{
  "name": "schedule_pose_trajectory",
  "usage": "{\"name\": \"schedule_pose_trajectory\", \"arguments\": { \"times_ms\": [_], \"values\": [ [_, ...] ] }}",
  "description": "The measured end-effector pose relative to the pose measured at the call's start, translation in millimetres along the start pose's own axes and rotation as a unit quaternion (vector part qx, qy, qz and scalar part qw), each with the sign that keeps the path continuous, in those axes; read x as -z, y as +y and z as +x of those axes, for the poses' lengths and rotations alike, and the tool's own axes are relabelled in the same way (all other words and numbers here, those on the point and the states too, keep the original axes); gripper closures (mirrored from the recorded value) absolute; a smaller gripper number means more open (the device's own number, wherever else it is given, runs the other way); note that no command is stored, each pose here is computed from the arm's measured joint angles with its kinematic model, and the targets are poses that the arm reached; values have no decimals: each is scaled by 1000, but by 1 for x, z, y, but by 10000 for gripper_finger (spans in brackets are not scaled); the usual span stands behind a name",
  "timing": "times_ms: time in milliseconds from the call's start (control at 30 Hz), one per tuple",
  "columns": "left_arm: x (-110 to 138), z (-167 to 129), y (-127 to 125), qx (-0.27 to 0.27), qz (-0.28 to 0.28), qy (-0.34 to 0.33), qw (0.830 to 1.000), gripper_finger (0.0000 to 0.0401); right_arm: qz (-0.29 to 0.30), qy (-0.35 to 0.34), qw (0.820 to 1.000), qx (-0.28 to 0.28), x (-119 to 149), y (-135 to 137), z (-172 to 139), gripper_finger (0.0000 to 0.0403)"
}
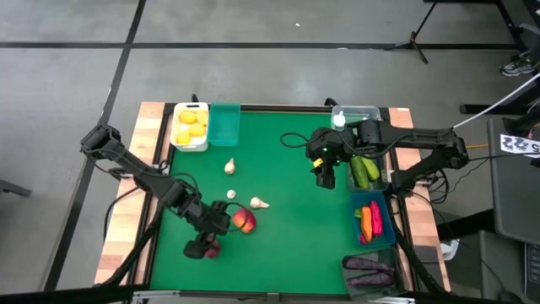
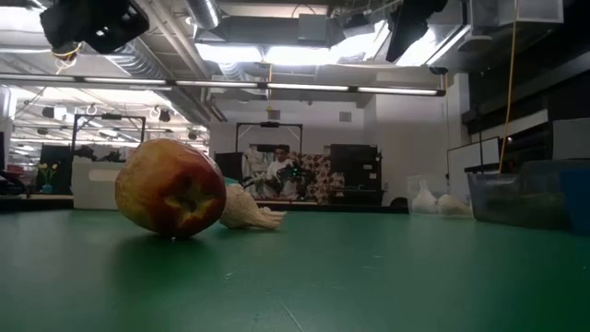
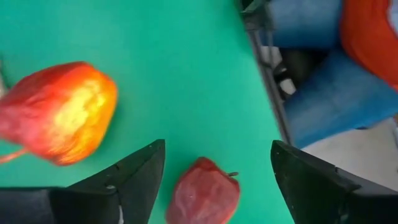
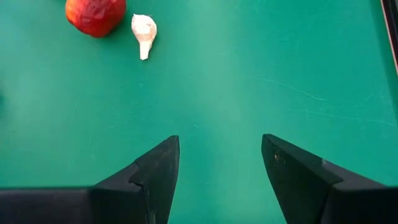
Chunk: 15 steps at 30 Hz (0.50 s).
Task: Sort produce into baskets
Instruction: Put the red apple into the light blue bin
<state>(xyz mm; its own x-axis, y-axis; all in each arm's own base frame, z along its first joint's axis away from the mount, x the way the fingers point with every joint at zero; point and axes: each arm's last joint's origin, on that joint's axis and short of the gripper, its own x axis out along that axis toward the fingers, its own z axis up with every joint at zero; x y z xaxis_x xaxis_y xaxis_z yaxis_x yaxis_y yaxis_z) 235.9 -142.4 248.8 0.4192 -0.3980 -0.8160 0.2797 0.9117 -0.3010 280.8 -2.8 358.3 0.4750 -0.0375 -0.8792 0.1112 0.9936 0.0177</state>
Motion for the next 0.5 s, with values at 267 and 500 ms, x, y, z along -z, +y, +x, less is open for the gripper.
{"name": "schedule_pose_trajectory", "arguments": {
  "times_ms": [267, 500],
  "values": [
    [-2, 0, -1, 11, 74, -8, 997, 77, 7, 0, 1000, 0, 0, 0, 0, 175],
    [6, 14, -24, 14, 108, 12, 994, 75, 16, 0, 1000, 0, 0, 0, 0, 175]
  ]
}}
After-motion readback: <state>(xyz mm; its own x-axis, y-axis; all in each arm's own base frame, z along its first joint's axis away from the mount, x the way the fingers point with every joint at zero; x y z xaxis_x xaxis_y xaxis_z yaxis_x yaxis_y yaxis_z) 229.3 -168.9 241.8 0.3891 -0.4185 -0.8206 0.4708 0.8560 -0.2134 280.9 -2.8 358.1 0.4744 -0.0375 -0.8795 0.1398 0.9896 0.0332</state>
